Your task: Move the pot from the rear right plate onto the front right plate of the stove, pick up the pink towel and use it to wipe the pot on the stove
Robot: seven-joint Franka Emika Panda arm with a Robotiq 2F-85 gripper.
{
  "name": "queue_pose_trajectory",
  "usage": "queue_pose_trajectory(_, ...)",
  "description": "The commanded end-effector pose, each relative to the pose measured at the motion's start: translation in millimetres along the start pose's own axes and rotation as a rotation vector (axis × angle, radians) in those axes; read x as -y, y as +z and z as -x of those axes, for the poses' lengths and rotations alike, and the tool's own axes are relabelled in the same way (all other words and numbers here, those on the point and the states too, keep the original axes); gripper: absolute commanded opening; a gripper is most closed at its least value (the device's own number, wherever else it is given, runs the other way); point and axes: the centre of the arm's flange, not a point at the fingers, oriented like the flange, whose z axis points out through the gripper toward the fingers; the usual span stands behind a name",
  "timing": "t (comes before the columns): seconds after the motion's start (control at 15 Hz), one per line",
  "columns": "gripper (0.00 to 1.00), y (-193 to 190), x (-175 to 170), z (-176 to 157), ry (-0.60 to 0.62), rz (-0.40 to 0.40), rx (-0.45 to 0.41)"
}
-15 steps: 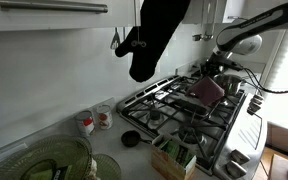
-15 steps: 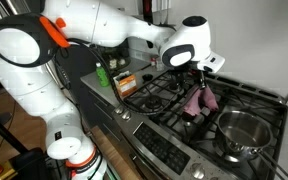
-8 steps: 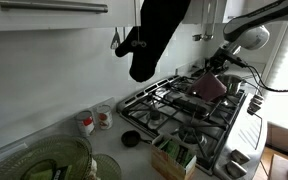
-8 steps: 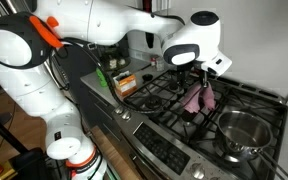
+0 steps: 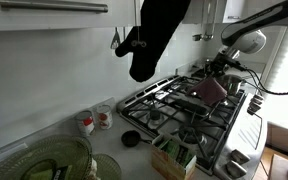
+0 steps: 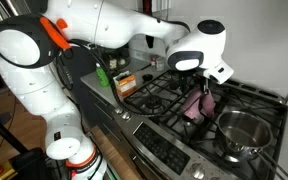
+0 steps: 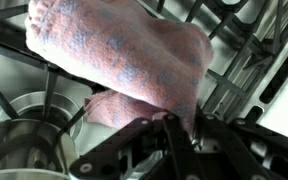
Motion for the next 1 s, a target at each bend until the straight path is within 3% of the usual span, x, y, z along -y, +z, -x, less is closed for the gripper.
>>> queue_pose_trajectory(0.0, 0.04, -11.3, -5.3, -9.7, 0.036, 0.002, 0.029)
queue_pose_trajectory(0.27, 0.04, -17.0, -1.3, -12.2, 0.035, -0.022, 0.041)
queue_pose_trajectory(0.6, 0.04, 10.6, 10.1, 6.0, 0.04, -0.034, 0.17)
queue_pose_trajectory(0.93, 0.04, 24.6, 16.5, 5.5, -0.017, -0.142, 0.122)
